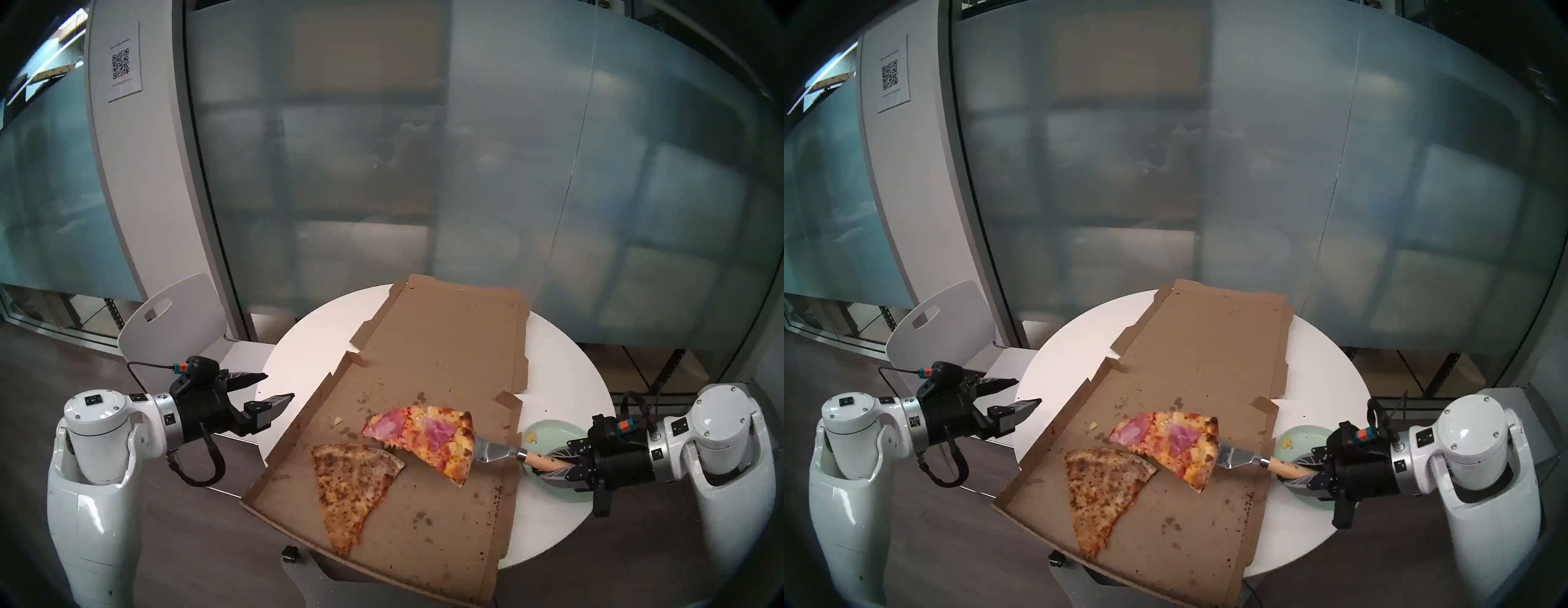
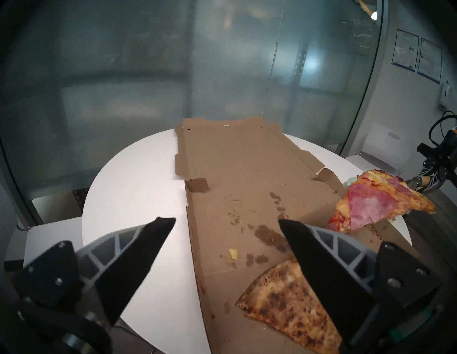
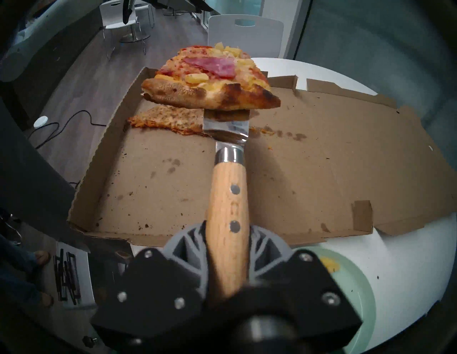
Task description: Put pizza slice onto the plate
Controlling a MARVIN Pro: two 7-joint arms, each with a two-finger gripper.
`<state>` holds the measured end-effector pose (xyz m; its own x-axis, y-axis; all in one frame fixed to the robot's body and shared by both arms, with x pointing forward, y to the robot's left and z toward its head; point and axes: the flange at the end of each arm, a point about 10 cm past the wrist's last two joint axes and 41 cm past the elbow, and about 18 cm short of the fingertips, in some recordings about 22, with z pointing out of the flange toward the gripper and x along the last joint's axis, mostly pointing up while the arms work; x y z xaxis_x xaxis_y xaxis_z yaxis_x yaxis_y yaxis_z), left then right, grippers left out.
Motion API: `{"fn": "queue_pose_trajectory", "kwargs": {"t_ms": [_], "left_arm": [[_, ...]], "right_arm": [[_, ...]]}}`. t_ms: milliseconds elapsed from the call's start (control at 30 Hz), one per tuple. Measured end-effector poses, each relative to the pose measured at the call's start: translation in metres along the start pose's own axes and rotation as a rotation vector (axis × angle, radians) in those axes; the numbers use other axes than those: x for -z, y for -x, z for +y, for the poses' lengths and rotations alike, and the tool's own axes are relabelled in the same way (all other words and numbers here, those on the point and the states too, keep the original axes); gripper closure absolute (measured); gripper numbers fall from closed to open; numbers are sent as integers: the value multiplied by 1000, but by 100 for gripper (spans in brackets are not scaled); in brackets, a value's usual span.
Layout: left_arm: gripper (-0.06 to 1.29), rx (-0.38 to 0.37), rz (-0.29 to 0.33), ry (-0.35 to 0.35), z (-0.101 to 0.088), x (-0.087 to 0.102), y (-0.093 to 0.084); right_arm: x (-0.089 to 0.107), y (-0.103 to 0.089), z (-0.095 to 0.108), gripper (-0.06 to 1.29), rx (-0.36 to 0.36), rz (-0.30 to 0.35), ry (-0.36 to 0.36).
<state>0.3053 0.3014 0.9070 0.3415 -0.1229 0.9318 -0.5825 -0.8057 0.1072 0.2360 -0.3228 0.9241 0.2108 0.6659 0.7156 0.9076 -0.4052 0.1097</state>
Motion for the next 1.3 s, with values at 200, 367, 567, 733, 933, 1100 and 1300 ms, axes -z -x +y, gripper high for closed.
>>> {"fn": "queue_pose_trajectory", "kwargs": {"t_ms": [200,367,567,733,933,1100,1300], "left_arm": [[4,-13,42,0,6,-14,-8],[4,-25,82,5,15,-30,-16],[4,-35,114,7,22,-43,-21],[4,-37,126,6,23,-50,-21],[4,-36,130,5,22,-57,-18],[4,-34,128,7,21,-62,-15],[4,-36,124,13,20,-69,-11]], "right_arm": [[20,9,0,102,-22,2,43],[42,19,-2,103,-47,2,91],[63,35,-7,103,-84,4,134],[77,49,-11,103,-120,7,165],[94,70,-13,103,-169,8,218],[106,86,-16,103,-199,2,255],[118,102,-20,103,-221,-12,287]]}}
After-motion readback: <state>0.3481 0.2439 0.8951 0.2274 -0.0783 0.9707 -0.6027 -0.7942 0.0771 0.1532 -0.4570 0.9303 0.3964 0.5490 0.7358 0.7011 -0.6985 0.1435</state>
